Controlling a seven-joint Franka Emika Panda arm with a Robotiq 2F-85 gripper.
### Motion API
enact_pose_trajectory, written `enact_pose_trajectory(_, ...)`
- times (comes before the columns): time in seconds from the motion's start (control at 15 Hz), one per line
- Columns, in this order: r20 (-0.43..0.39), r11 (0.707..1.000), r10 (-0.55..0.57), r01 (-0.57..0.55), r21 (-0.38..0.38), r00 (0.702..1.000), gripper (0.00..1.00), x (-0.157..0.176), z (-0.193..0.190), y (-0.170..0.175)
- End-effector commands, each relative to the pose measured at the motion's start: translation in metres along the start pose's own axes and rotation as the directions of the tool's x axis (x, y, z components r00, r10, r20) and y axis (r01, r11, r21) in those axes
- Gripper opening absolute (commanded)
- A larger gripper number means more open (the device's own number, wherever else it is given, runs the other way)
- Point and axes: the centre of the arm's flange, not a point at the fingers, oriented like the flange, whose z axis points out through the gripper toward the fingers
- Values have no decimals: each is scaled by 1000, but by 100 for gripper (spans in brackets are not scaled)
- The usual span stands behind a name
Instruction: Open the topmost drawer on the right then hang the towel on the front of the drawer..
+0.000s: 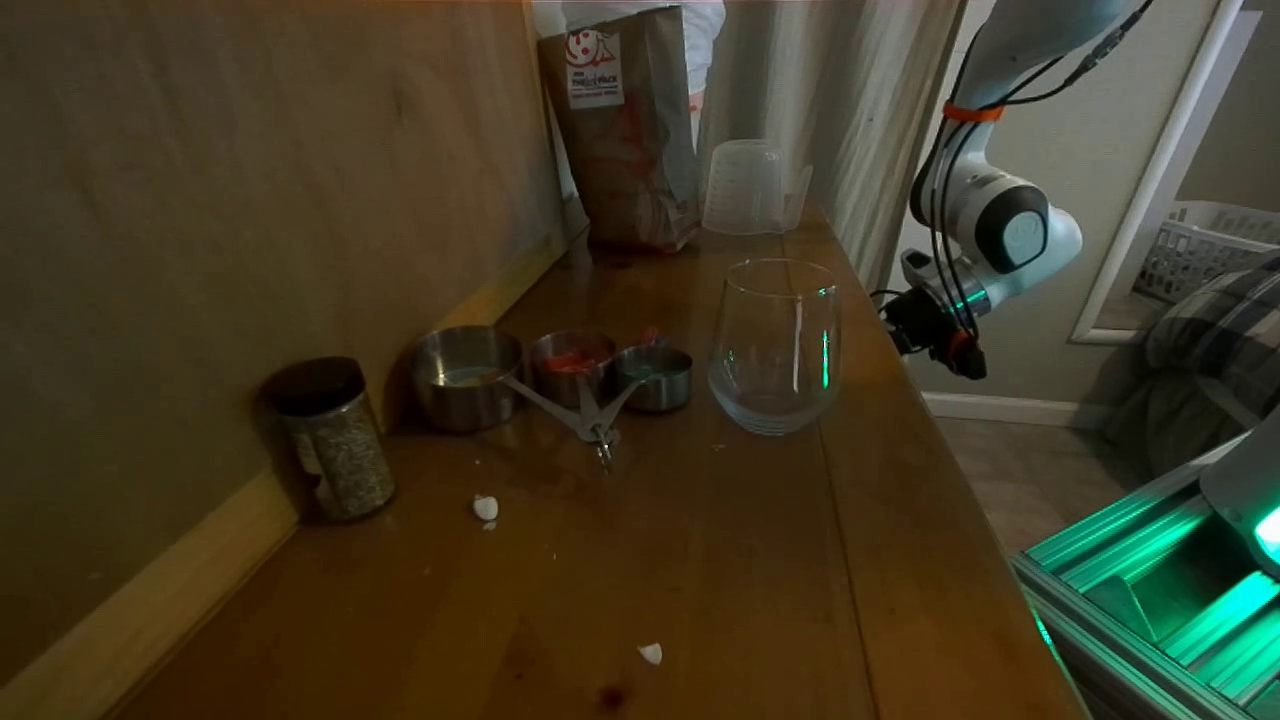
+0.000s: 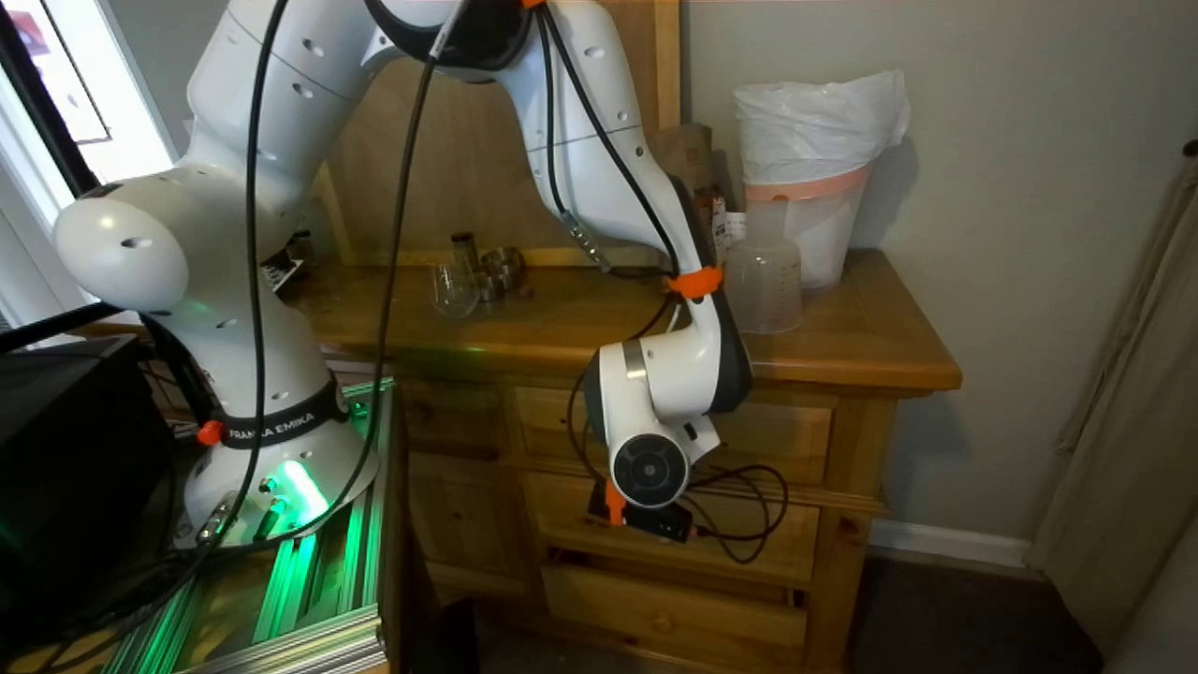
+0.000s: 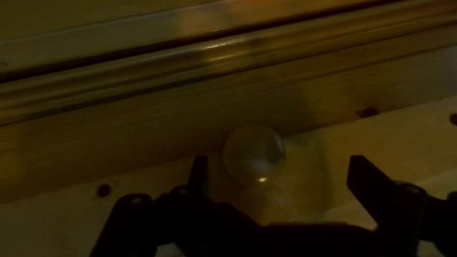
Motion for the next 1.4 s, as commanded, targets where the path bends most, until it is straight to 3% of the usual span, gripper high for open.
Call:
enact_pose_trajectory(0.0,-37,1000,-11,10,-19,999,100,-9,14,12)
enact_pose_trajectory(1.0,-105,1000,-4,5,9,994,100,-11,34,18)
enact_pose_trajectory(1.07,-111,1000,-3,5,12,994,75,-11,34,18)
enact_pose_trajectory(1.13,-116,1000,-2,4,14,993,72,-10,35,17)
enact_pose_trajectory(1.33,-115,1000,-1,2,10,993,51,-12,33,18)
